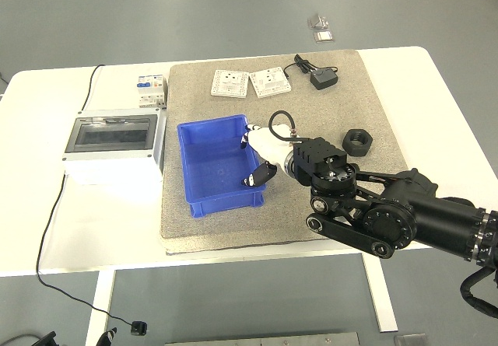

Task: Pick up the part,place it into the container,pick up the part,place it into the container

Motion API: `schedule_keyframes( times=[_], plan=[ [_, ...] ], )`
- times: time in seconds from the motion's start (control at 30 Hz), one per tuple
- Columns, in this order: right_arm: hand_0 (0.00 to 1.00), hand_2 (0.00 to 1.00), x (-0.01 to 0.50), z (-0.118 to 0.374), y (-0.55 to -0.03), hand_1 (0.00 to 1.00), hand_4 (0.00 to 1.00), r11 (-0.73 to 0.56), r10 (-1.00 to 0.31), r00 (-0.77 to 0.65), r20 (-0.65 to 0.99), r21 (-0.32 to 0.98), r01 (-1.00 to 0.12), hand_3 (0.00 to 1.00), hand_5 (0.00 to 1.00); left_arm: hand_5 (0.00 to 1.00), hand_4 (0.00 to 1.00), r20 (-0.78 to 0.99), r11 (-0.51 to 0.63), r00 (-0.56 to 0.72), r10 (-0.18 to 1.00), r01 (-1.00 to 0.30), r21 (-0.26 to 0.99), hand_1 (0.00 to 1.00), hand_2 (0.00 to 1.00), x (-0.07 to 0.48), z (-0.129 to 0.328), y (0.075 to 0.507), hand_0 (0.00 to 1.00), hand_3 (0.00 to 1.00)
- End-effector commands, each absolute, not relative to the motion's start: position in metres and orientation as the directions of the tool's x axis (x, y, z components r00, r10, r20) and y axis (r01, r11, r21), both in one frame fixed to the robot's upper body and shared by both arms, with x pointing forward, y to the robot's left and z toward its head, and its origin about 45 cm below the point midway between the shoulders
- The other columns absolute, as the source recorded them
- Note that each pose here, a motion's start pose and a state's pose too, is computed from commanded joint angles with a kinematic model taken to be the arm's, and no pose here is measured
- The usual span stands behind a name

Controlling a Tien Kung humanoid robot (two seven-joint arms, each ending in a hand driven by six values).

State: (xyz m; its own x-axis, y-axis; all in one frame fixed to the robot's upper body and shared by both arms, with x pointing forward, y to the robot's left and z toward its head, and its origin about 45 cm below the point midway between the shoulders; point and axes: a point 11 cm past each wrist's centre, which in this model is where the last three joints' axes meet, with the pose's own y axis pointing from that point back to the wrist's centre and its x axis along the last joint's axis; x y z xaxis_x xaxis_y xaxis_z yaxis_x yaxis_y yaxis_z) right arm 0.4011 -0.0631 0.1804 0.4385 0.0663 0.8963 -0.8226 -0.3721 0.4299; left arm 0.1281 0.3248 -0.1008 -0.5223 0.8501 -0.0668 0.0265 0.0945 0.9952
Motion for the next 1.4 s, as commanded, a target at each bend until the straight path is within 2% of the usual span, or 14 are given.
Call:
schedule_keyframes(
  times=[0.6,0.8,0.83,1.4],
  plan=[
    [0.788,0.925,0.399,0.178,-0.067,0.769,0.878,-0.344,0.079,0.464,0.882,0.461,-0.818,0.761,0.415,0.998,0.969,-0.068,0.094,-0.522,0.85,0.024,0.995,0.76,0.776,0.129,-0.1,0.326,0.688,0.872],
    [0.788,0.926,0.4,0.18,-0.068,0.768,0.877,-0.341,0.077,0.453,0.888,0.451,-0.825,0.772,0.419,0.998,0.97,-0.068,0.093,-0.521,0.851,0.021,0.995,0.761,0.774,0.13,-0.1,0.326,0.688,0.87],
    [0.804,0.942,0.4,0.18,-0.068,0.781,0.874,-0.338,0.082,0.451,0.889,0.45,-0.826,0.819,0.408,0.998,0.972,-0.068,0.093,-0.521,0.851,0.021,0.995,0.76,0.772,0.13,-0.1,0.327,0.688,0.869],
    [0.807,0.951,0.401,0.188,-0.066,0.789,0.872,-0.334,0.124,0.401,0.908,0.418,-0.845,0.828,0.403,0.998,0.976,-0.069,0.092,-0.518,0.853,0.019,0.996,0.76,0.772,0.131,-0.099,0.328,0.688,0.864]
  ],
)
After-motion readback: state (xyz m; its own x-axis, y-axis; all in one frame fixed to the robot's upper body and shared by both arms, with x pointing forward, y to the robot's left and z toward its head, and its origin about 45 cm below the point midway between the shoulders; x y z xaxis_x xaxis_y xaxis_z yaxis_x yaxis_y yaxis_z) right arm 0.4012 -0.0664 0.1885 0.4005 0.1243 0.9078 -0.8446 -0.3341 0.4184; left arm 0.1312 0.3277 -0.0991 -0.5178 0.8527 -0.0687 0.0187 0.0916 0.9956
